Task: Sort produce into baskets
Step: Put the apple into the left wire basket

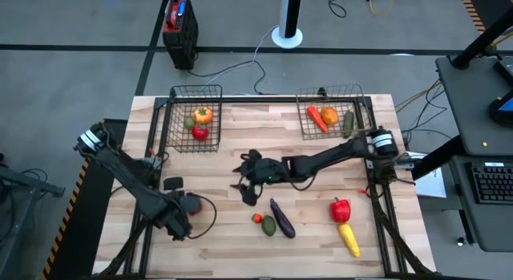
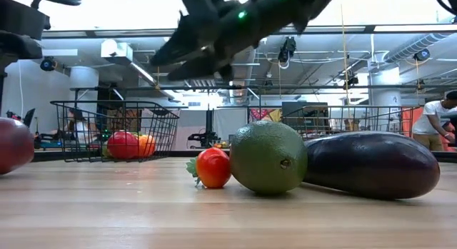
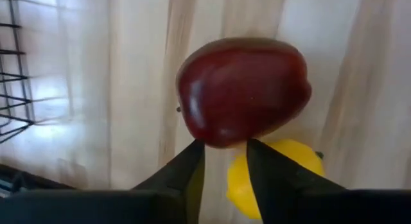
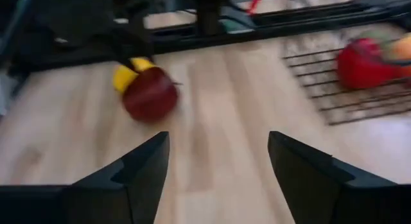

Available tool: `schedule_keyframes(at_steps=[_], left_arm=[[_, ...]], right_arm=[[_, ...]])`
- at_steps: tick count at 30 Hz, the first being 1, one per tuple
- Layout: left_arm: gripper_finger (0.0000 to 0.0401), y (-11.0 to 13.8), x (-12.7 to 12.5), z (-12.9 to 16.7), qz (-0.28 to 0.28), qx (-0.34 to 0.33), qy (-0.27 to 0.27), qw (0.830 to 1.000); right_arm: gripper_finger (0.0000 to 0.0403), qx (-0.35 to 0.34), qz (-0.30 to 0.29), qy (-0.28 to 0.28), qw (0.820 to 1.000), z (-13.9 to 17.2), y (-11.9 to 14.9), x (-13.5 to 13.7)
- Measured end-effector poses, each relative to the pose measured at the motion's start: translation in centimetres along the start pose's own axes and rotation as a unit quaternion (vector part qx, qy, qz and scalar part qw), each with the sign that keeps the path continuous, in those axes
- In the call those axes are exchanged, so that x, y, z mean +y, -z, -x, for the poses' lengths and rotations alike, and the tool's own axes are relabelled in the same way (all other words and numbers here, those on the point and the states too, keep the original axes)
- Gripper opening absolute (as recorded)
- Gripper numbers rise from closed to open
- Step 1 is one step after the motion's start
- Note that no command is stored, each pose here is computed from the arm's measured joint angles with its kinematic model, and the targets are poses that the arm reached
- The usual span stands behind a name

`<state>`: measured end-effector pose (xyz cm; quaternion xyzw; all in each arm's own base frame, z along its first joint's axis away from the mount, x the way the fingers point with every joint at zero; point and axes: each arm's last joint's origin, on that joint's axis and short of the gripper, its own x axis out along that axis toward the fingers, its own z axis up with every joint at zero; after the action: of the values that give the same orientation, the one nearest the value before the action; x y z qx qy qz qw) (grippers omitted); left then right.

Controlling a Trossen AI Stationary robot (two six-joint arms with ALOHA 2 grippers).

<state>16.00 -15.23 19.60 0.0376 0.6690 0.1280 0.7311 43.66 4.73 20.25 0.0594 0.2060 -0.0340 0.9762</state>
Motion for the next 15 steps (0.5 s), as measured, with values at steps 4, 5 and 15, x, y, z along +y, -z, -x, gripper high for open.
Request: schedule_keyframes(at_steps=[4,5,15], left_arm=[[0.0078,-0.1,-0.2,-0.3,0.003,-0.001,-0.009,1.000],[0.0077,-0.1,-0.2,-0.4,0.003,-0.002,-0.012,1.000],[0.0075,-0.6,-0.5,-0.4,0.038,-0.046,-0.013,0.998]], right_arm=[[0.0274,-0.019,-0.025,-0.037,0.999,-1.9,1.4,0.2],[0.0278,-0.019,-0.026,-0.040,0.999,-2.4,1.8,0.4],[0.0318,-0.025,0.047,-0.059,0.997,-6.5,3.3,2.8]])
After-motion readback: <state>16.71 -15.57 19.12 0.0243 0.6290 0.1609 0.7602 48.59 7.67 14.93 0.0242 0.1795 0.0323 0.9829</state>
